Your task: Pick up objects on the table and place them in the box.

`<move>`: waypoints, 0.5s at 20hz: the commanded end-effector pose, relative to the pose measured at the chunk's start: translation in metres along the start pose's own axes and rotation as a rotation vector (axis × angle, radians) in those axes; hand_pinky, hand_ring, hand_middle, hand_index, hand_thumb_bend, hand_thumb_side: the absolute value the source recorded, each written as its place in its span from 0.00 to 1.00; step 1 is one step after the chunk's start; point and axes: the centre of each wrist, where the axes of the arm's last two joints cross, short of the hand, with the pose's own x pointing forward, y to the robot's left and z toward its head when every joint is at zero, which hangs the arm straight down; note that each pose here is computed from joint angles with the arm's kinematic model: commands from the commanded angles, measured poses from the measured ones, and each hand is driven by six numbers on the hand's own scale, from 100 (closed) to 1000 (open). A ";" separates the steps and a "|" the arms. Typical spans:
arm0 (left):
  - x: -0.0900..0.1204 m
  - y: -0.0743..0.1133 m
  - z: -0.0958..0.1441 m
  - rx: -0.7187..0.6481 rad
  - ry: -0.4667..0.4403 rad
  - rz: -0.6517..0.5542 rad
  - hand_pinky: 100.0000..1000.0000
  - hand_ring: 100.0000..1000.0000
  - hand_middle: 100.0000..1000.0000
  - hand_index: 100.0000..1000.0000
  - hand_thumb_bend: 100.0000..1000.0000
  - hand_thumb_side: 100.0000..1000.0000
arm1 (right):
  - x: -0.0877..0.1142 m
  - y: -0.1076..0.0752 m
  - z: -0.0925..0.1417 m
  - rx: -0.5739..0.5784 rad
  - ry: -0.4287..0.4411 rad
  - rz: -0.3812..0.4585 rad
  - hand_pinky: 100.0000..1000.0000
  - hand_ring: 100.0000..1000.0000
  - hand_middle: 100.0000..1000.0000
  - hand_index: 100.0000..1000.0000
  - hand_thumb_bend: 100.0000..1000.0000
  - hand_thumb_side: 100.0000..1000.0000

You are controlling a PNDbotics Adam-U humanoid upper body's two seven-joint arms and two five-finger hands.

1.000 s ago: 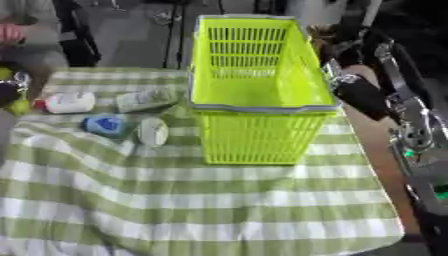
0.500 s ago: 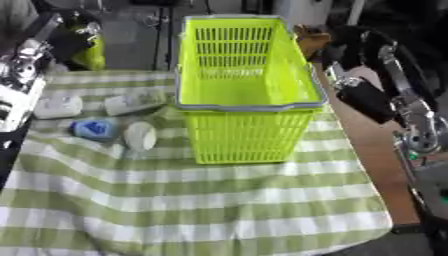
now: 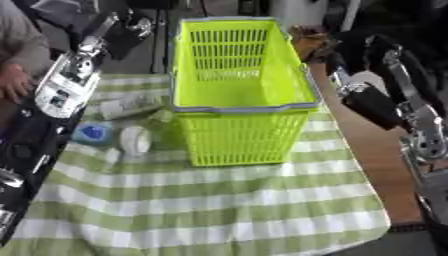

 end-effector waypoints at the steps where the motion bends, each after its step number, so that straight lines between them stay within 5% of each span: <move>1: 0.013 -0.001 -0.006 -0.012 -0.063 -0.012 0.00 0.63 0.49 0.70 0.00 0.51 | 0.006 -0.006 -0.005 -0.009 -0.029 0.007 0.58 0.53 0.67 0.84 0.19 0.54; 6: 0.014 0.006 -0.002 -0.014 -0.090 -0.070 0.01 0.64 0.51 0.71 0.00 0.48 | 0.005 -0.006 -0.004 -0.011 -0.023 0.010 0.58 0.53 0.67 0.84 0.19 0.53; 8: 0.015 0.016 0.003 -0.024 -0.110 -0.134 0.08 0.71 0.57 0.76 0.01 0.53 | 0.004 -0.007 -0.003 -0.015 -0.021 0.013 0.58 0.53 0.67 0.84 0.19 0.53; 9: 0.016 0.022 0.006 -0.030 -0.125 -0.173 0.25 0.81 0.65 0.80 0.28 0.64 | 0.004 -0.008 -0.003 -0.016 -0.019 0.014 0.58 0.53 0.67 0.84 0.19 0.53; 10: 0.017 0.034 0.014 -0.033 -0.153 -0.240 0.40 0.87 0.70 0.83 0.38 0.72 | 0.003 -0.008 -0.002 -0.019 -0.015 0.017 0.58 0.53 0.67 0.84 0.19 0.53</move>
